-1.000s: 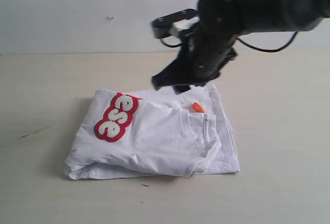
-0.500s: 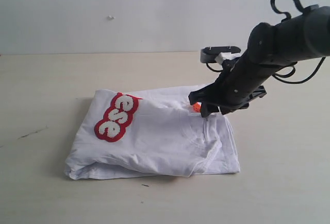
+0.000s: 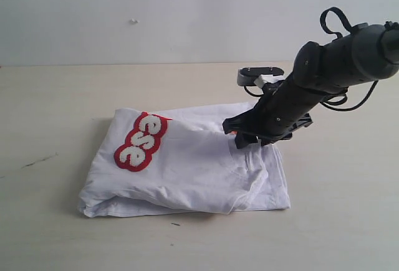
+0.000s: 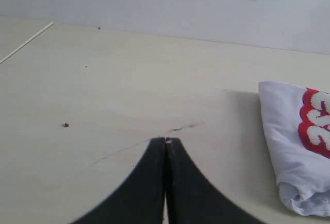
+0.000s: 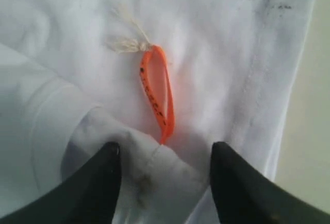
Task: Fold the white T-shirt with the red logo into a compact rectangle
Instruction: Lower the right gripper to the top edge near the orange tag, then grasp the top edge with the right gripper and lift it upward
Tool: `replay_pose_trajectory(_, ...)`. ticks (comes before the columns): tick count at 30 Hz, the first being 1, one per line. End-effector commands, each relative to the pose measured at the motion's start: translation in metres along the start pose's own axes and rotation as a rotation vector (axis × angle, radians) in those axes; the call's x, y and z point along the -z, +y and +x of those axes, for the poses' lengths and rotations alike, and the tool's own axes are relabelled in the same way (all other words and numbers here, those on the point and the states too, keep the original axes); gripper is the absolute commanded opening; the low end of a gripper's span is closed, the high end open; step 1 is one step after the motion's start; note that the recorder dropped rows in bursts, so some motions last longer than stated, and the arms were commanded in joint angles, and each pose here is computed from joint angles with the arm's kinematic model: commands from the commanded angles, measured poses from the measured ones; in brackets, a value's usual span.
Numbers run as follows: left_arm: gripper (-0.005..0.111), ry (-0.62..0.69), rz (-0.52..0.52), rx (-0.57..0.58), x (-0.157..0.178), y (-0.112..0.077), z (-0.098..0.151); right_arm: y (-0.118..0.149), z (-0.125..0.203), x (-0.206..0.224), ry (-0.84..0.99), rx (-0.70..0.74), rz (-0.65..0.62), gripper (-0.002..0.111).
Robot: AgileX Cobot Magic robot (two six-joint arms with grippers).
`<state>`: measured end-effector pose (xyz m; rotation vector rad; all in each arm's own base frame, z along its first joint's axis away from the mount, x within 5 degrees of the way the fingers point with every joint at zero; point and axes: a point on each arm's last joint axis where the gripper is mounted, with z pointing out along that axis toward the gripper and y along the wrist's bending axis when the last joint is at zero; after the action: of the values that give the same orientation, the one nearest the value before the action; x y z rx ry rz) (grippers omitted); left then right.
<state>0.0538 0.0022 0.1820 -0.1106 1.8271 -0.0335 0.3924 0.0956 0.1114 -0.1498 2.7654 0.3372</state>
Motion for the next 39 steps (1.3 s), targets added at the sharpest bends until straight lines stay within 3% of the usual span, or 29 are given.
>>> replay_pose_trajectory(1,0.0,-0.011,0.0,0.007,0.0,0.0,-0.001,0.005,-0.004,0.01,-0.019,0.01,-0.027,0.052)
replay_pose_trajectory(6,0.0,-0.011,0.0,0.007,0.0,0.0,-0.001,0.004,0.006,-0.001,0.071,0.022,-0.04,0.051)
replay_pose_trajectory(14,0.0,-0.011,0.0,0.007,0.0,0.0,-0.001,0.003,0.006,-0.002,0.072,0.027,-0.037,0.05)
replay_pose_trajectory(16,0.0,-0.011,0.0,0.007,0.0,0.0,-0.001,0.003,0.006,-0.002,0.062,0.037,-0.035,0.042)
replay_pose_trajectory(21,0.0,-0.011,0.0,0.007,0.0,0.0,-0.001,0.003,0.005,-0.001,0.053,0.101,-0.039,0.001)
replay_pose_trajectory(24,0.0,-0.011,0.0,0.007,0.0,0.0,-0.001,0.004,0.001,0.005,0.02,0.125,-0.039,0.0)
replay_pose_trajectory(31,0.0,-0.011,0.0,0.007,0.0,0.0,-0.001,0.021,-0.044,0.074,-0.214,0.295,-0.019,0.0)
replay_pose_trajectory(34,0.0,-0.011,0.0,0.007,0.0,0.0,-0.001,0.024,-0.062,0.114,-0.306,0.396,0.072,0.0)
replay_pose_trajectory(39,0.0,-0.011,0.0,0.007,0.0,0.0,-0.001,0.013,-0.077,0.155,-0.259,0.494,0.311,0.0)
